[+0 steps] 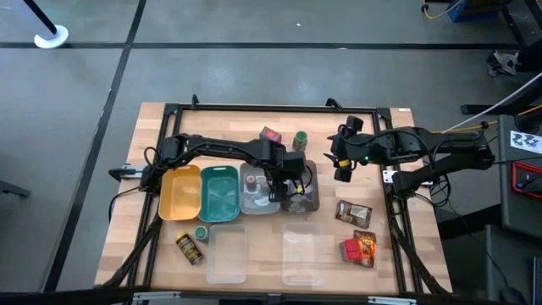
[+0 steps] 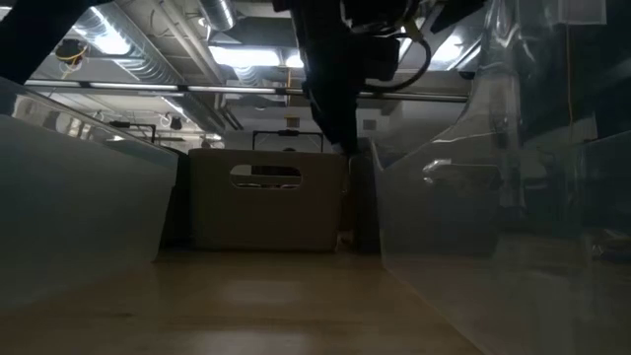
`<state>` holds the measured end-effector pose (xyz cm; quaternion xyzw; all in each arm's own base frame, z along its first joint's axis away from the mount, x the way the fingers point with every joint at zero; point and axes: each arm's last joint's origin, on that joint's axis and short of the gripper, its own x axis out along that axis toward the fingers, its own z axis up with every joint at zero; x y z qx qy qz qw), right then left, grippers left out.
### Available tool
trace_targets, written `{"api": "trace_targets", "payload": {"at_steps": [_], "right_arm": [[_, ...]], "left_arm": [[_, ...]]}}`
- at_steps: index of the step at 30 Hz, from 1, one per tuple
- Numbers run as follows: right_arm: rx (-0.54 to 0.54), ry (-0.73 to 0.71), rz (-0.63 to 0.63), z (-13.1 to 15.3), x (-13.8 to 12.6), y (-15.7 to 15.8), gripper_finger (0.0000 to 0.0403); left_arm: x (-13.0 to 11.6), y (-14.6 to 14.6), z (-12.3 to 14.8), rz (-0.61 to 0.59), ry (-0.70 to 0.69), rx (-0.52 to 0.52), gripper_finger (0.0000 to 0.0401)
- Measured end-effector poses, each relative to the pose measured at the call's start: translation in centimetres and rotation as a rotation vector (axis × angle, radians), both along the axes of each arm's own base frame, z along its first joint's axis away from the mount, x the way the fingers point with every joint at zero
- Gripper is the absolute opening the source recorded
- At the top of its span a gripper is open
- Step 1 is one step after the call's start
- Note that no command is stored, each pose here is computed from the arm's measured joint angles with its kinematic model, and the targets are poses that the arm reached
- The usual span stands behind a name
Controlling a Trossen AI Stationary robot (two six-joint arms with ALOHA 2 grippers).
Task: Sort spices by type
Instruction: Put the white seasoning bottle into the transparent black bin
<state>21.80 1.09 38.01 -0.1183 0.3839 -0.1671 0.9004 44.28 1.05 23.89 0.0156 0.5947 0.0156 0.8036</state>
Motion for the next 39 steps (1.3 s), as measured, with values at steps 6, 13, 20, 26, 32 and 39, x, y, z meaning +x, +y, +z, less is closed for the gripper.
{"api": "trace_targets", "payload": {"at_steps": [6, 13, 20, 26, 32, 39], "right_arm": [[-0.001, 0.005, 0.000, 0.0, 0.0, 0.0, 0.0230], [-0.001, 0.007, 0.000, 0.0, 0.0, 0.0, 0.0230], [-0.001, 0.009, 0.000, -0.1, 0.0, 0.0, 0.0230], [-0.001, 0.016, 0.000, -0.1, -0.1, 0.0, 0.0230], [-0.001, 0.016, 0.001, -0.1, -0.1, 0.0, 0.0230], [0.015, 0.023, -0.017, -0.2, -0.2, 0.0, 0.0230]], "left_arm": [[0.1, 0.7, 0.0, 0.015, -0.006, 0.000, 0.0200], [0.3, 0.8, -0.3, 0.011, -0.014, 0.003, 0.0200], [0.5, 0.7, -1.1, 0.004, 0.004, 0.005, 0.0211], [0.5, 0.7, -1.1, 0.008, 0.001, 0.003, 0.0237], [0.8, 0.7, -1.0, 0.007, -0.025, 0.004, 0.0237], [0.7, 0.7, -1.0, 0.014, -0.016, 0.002, 0.0235]]}}
